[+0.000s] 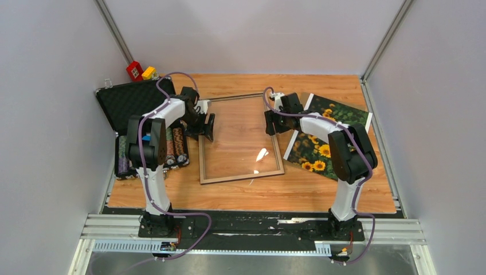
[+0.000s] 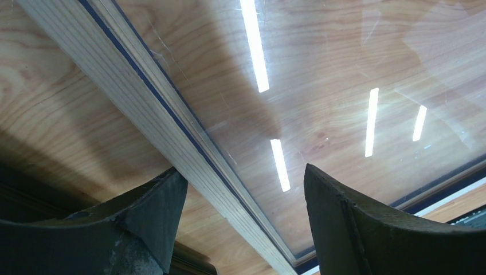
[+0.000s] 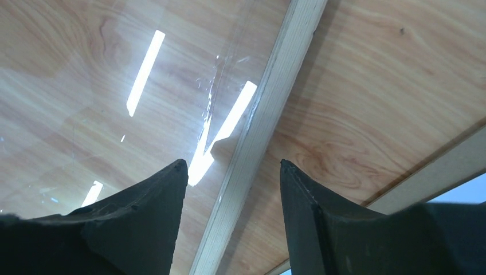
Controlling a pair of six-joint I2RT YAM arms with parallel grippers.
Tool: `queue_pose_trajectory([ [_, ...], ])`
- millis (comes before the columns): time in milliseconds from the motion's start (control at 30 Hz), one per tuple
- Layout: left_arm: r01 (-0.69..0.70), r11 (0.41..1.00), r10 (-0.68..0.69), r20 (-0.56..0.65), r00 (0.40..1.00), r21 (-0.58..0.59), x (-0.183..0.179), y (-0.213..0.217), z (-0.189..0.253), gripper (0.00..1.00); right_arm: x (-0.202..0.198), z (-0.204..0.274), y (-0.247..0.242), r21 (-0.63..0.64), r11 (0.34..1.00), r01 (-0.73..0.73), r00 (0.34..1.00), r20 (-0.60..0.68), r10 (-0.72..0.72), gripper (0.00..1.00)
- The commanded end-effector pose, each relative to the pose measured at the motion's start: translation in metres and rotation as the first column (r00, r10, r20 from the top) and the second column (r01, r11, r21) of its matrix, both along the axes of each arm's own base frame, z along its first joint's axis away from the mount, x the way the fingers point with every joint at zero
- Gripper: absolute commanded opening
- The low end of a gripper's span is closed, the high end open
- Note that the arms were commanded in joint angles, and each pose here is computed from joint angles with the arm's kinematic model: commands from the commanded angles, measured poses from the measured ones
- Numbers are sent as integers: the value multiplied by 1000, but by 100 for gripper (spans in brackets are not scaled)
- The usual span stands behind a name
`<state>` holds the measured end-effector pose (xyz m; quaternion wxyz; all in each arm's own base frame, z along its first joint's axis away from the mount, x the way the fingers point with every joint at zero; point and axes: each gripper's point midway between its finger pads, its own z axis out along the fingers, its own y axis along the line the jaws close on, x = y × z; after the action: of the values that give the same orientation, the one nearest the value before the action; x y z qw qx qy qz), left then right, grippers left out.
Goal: Put the photo into the frame
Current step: Adjust the photo frame at the center of the board.
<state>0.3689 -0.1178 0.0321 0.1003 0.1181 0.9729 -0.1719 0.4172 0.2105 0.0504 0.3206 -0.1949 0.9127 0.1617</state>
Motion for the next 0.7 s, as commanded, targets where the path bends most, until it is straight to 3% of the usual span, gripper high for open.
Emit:
queue_pose_trajectory([
  [0,15,1000,-14,44,999,-10,16,-5,8,81,-14,-9,8,58,998,-34,998,-59,37,58],
  [333,47,999,-46,52,998,-20,29,-8,8,78,-49,-19,16,128,986,-106,982,-145,124,56],
  [667,48,999,-47,50,998,-10,37,-8,5,79,-68,-7,22,175,973,-148,974,-143,173,57],
])
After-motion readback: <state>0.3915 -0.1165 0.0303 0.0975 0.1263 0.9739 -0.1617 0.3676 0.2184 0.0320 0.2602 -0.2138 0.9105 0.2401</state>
